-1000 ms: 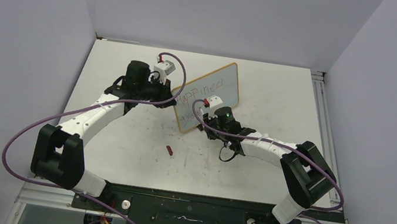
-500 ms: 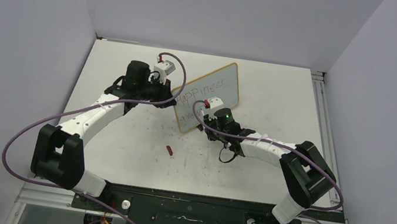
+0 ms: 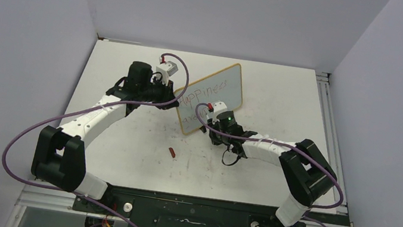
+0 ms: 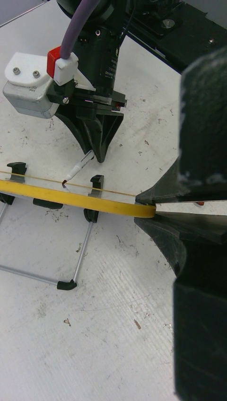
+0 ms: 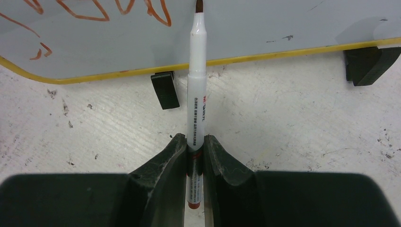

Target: Write a sentence on the whiteboard

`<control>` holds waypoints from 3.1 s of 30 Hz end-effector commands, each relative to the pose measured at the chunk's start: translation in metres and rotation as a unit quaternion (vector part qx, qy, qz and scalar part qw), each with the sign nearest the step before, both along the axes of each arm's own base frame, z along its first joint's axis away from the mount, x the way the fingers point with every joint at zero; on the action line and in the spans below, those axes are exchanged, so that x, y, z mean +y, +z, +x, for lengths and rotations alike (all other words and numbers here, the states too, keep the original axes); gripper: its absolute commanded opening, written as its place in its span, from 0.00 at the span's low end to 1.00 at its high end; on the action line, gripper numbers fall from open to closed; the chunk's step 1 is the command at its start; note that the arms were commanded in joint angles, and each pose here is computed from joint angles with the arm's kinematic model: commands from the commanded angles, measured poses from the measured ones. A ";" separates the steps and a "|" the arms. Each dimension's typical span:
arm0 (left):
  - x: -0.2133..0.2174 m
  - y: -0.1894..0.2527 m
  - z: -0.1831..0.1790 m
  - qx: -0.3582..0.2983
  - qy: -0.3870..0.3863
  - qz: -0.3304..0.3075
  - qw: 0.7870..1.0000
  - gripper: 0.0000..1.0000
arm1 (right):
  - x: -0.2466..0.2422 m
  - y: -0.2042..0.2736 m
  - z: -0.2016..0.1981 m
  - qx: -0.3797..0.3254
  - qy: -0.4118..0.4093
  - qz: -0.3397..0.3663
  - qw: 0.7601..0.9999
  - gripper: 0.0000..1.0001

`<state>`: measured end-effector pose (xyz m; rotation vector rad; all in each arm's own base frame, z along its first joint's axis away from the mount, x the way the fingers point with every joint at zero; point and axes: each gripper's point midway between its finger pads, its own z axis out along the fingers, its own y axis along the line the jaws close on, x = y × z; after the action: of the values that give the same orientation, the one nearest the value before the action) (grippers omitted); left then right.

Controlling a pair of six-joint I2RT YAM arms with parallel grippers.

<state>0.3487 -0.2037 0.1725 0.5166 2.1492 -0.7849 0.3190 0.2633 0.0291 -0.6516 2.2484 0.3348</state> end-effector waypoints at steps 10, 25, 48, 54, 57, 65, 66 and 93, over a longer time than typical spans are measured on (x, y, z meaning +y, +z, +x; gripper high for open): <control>-0.004 0.020 0.005 -0.032 -0.010 -0.007 0.999 0.00 | 0.011 0.003 -0.006 -0.009 0.036 0.007 0.999 0.05; -0.005 0.022 0.004 -0.033 -0.012 -0.010 0.999 0.00 | -0.005 0.056 0.000 -0.068 -0.026 0.028 0.997 0.05; -0.008 0.026 0.000 -0.037 -0.017 -0.014 0.999 0.00 | -0.024 0.068 0.033 -0.038 -0.002 0.039 0.999 0.05; -0.008 0.026 0.000 -0.038 -0.017 -0.014 0.999 0.00 | -0.018 0.062 0.038 -0.031 0.006 0.037 0.999 0.05; -0.007 0.028 0.000 -0.039 -0.016 -0.014 0.999 0.00 | -0.016 0.060 0.041 -0.030 0.008 0.035 0.999 0.05; -0.007 0.027 0.000 -0.039 -0.017 -0.013 0.999 0.00 | -0.011 0.056 0.048 -0.029 0.011 0.030 0.999 0.05; -0.007 0.027 0.000 -0.038 -0.017 -0.013 0.999 0.00 | -0.011 0.056 0.048 -0.029 0.011 0.030 0.999 0.05; -0.007 0.027 0.000 -0.039 -0.016 -0.013 0.999 0.00 | -0.025 -0.003 0.011 0.051 0.011 0.004 0.999 0.05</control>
<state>0.3469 -0.2058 0.1720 0.5234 2.1521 -0.7888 0.3293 0.2312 0.0263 -0.6739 2.3540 0.3644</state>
